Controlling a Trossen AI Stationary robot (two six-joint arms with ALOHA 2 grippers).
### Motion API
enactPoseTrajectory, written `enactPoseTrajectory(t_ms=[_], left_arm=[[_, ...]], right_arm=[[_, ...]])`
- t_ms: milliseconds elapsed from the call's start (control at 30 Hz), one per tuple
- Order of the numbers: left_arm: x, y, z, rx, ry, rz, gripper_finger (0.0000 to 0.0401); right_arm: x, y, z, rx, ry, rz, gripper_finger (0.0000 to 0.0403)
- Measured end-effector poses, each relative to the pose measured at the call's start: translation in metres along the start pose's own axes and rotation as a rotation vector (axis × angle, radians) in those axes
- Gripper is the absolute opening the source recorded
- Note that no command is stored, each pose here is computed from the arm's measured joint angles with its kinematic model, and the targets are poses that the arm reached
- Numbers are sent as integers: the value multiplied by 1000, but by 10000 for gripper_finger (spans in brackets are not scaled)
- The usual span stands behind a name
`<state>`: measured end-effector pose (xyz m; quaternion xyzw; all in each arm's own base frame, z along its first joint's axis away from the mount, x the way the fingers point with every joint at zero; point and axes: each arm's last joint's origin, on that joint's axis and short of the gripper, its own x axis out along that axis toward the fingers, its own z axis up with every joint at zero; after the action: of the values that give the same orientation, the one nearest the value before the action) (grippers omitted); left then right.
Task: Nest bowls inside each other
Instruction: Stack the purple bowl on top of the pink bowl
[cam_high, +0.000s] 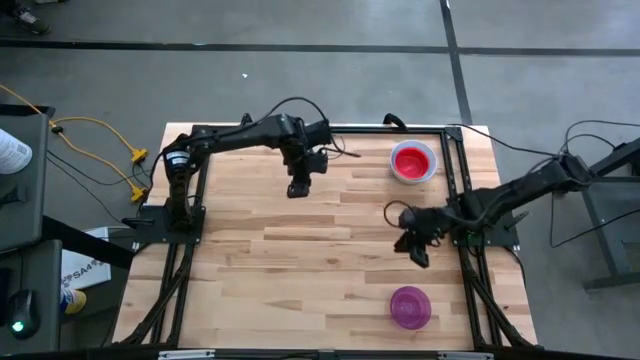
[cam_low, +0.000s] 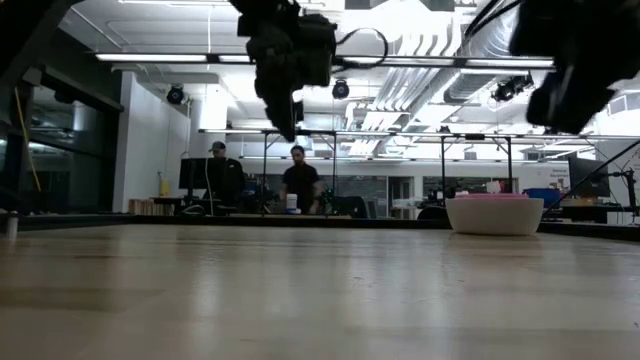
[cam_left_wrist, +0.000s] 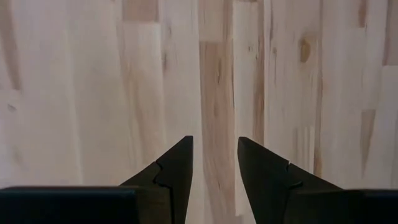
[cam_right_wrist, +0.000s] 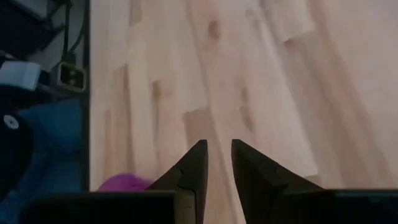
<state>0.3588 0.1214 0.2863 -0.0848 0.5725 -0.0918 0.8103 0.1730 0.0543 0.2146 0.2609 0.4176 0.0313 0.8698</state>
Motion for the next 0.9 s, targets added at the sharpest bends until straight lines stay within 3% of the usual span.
enactPoseTrajectory(t_ms=[333, 567, 900], left_arm=[[54, -16, -17, -22, 86, -69, 127], [67, -49, -9, 40, 86, -97, 127], [80, -96, -4, 139, 93, -147, 127]], right_arm=[[10, 29, -30, -27, 24, -33, 66], [22, 47, -40, -42, 34, 32, 67], [38, 59, -65, -27, 131, 17, 67]])
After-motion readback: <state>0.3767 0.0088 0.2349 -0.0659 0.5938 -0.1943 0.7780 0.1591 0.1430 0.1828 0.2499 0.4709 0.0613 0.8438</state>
